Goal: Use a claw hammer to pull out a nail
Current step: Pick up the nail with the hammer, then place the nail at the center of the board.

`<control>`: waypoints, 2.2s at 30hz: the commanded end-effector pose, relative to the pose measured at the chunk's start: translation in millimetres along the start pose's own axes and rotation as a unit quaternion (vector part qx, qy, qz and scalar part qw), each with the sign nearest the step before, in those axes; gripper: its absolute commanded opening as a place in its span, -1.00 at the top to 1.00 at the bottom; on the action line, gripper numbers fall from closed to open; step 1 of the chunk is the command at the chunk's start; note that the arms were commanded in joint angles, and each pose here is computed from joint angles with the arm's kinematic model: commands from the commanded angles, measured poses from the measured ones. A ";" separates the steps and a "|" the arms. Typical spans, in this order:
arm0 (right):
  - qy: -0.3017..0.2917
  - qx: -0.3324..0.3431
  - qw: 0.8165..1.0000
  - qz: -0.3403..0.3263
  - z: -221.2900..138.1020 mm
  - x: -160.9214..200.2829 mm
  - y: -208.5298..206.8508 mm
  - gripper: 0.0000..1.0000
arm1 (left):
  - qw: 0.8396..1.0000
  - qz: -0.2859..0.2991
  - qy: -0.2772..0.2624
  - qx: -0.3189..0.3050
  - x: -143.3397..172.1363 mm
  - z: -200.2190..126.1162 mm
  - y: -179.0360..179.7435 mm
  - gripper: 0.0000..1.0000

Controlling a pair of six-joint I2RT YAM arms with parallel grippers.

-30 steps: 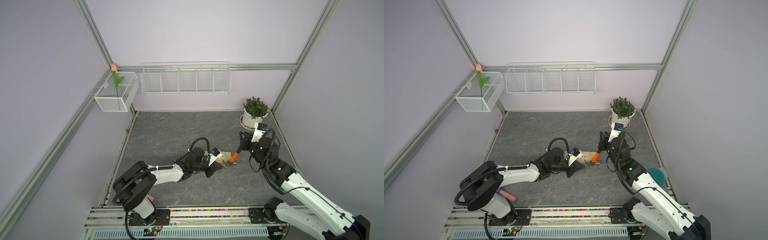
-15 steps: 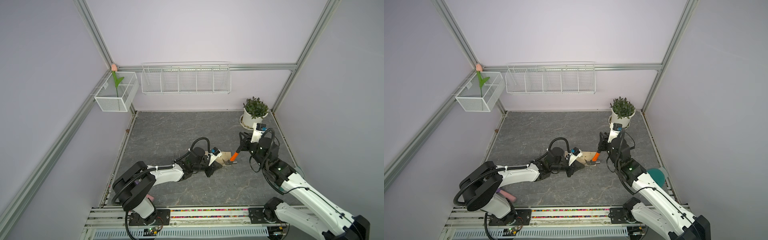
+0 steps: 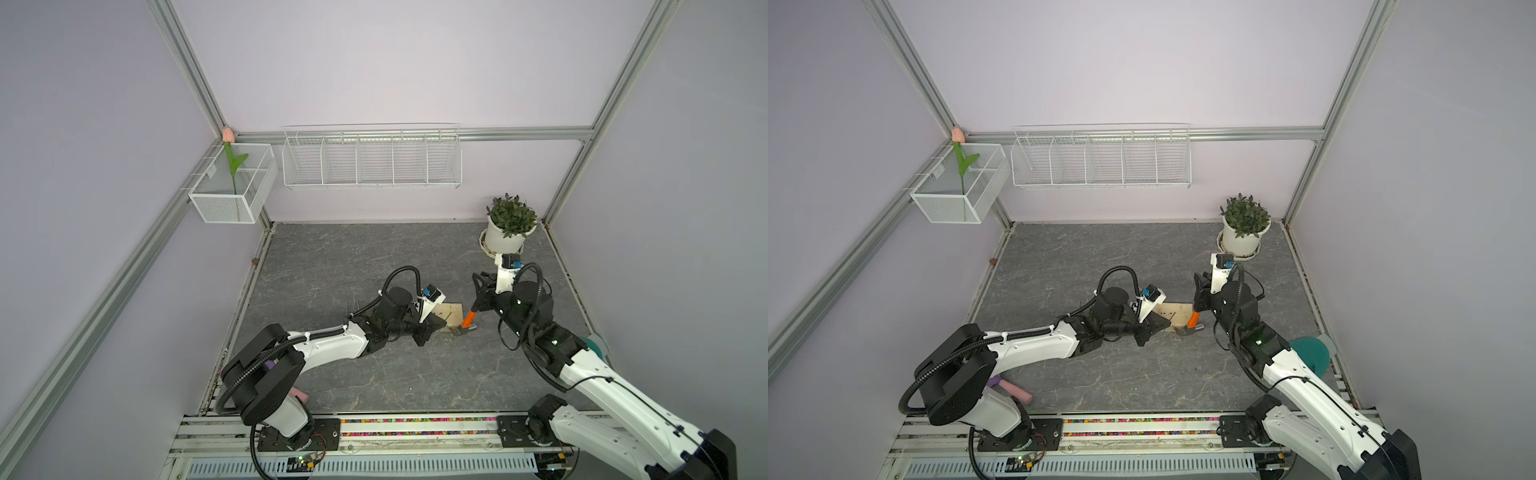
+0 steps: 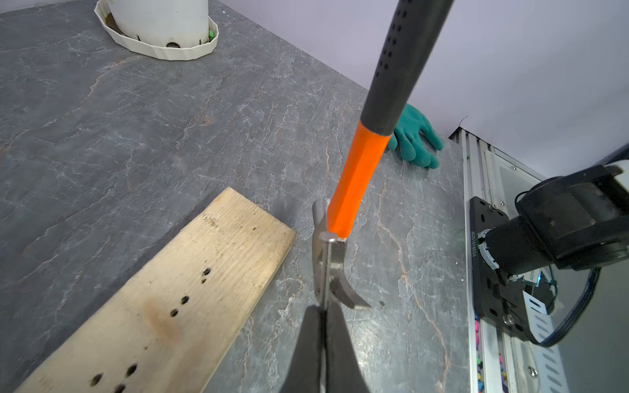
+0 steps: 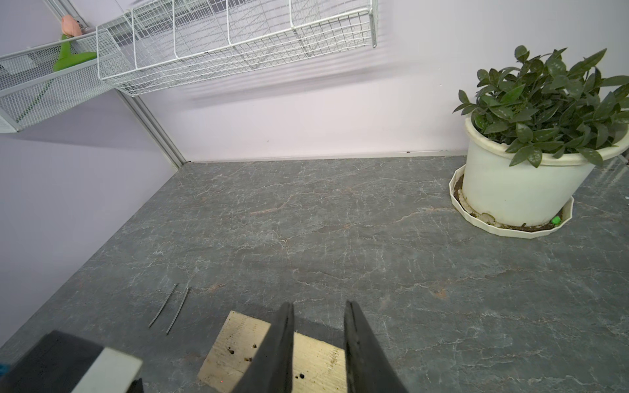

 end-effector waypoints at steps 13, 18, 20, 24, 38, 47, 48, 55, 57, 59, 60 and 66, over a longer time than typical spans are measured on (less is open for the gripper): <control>-0.065 -0.034 0.997 -0.015 -11.1 -17.9 4.2 0.86 | 0.999 -0.015 -0.034 -0.027 -17.2 -11.3 -4.6 1.00; -0.061 -0.044 0.997 -0.024 -10.2 -16.6 6.0 0.86 | 0.999 -0.018 -0.034 -0.036 -16.5 -10.0 -2.4 1.00; -0.062 -0.048 0.997 -0.028 -10.7 -16.9 6.5 0.86 | 0.998 -0.020 -0.035 -0.042 -16.6 -10.4 -1.5 1.00; -0.056 -0.037 0.997 -0.033 -11.2 -14.5 4.6 0.86 | 0.998 -0.020 -0.039 -0.046 -16.6 -10.3 -0.4 1.00; -0.025 0.029 0.997 -0.059 -9.2 -12.1 -6.2 0.86 | 0.989 -0.067 -0.052 -0.125 -16.0 -25.8 16.7 1.00; 0.091 0.113 0.986 -0.076 -3.5 -5.4 -29.4 0.86 | 0.913 -0.154 -0.075 -0.371 1.7 -77.9 57.7 1.00; 0.096 0.112 0.987 -0.070 -1.8 -3.7 -31.1 0.86 | 0.903 -0.170 -0.070 -0.389 4.3 -80.3 66.3 1.00; 0.123 0.089 0.987 -0.042 12.2 8.6 -34.3 0.86 | 0.847 -0.233 -0.020 -0.477 19.4 -75.1 112.0 1.00; 0.128 0.089 0.987 -0.039 14.9 10.6 -34.7 0.86 | 0.838 -0.241 -0.006 -0.490 21.6 -70.6 120.8 1.00; 0.129 0.084 0.987 -0.037 16.9 11.8 -34.1 0.86 | 0.830 -0.253 0.006 -0.496 22.9 -66.8 129.8 1.00; 0.129 0.084 0.987 -0.036 17.6 12.2 -34.1 0.86 | 0.826 -0.261 0.013 -0.500 24.0 -65.6 135.0 1.00; 0.127 0.087 0.987 -0.036 17.6 15.6 -36.3 0.86 | 0.808 -0.284 0.036 -0.515 31.1 -66.0 147.1 1.00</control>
Point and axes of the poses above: each gripper's point midway between its finger pads, its own z axis out along the fingers, its own y axis along the line the jaws close on, x = y × z, the point moved 9 cm from there along -z, back along the fingers, and after that the axes turned 10 degrees about -z, right-handed, at the moved point
